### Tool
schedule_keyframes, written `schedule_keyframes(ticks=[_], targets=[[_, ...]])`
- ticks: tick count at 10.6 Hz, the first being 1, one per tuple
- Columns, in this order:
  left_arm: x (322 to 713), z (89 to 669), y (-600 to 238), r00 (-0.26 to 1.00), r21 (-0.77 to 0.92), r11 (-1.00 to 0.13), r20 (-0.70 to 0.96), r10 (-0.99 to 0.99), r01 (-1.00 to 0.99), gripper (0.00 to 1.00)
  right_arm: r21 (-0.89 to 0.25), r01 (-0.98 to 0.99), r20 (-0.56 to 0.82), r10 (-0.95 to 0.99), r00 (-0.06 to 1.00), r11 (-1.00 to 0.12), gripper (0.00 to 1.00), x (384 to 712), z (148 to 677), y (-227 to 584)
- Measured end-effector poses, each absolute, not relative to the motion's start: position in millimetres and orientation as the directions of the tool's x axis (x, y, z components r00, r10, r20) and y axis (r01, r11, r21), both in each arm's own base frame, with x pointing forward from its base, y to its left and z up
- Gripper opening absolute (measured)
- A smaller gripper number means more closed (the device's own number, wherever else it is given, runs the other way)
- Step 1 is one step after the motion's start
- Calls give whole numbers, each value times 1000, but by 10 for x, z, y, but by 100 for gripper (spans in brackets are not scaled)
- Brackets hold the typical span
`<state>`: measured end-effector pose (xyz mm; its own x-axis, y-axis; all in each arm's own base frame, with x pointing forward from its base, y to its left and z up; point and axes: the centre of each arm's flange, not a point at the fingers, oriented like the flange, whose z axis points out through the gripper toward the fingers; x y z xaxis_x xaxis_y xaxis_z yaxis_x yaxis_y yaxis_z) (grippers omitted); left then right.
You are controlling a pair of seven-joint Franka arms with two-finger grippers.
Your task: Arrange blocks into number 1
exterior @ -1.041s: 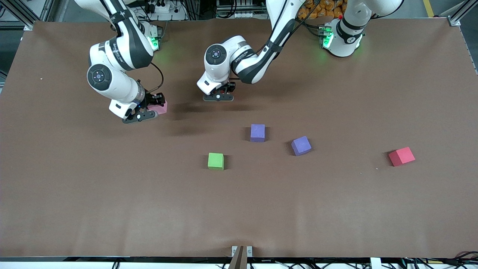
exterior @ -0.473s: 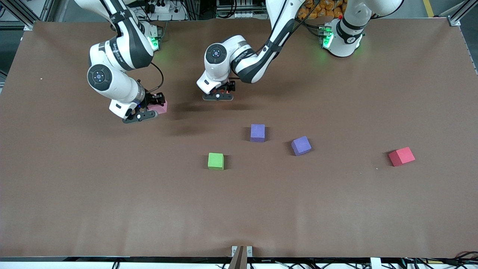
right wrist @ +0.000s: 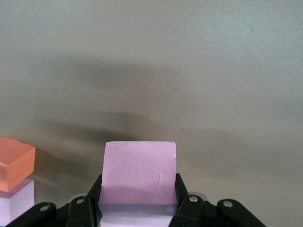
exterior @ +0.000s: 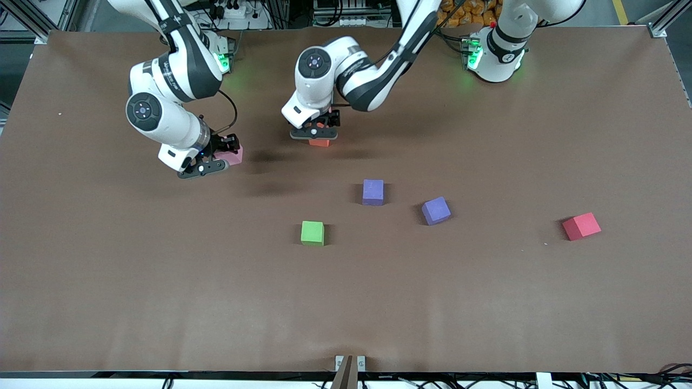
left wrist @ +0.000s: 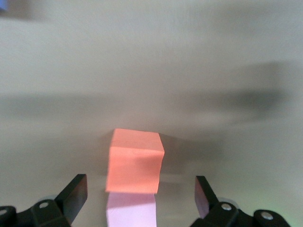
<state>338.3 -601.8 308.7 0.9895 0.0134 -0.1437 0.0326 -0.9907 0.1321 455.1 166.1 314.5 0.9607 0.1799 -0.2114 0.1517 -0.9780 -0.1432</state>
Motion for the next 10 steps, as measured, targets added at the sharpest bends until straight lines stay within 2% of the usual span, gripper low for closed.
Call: schedule_keyframes(ticks=[3,5,8,10], targets=[[4096,4061,-5281,986,127,-985,-131,103,120,100,-196,131,-179,167,970,-972,59,4612,3214,1903],[4562,4498,-4641,990,119,-987,-106,96,109,100,-195,140,-166,173,971,-971,59,4695,3247,2388],[5132,4831,-3623,993,113,-992,-114,40,53,100,-168,76,-193,109,975,-983,59,4732,3052,3251],[5306,4989,-3155,995,85,-996,-96,3,12,100,-124,9,-224,37,974,-992,59,4767,2762,3581]])
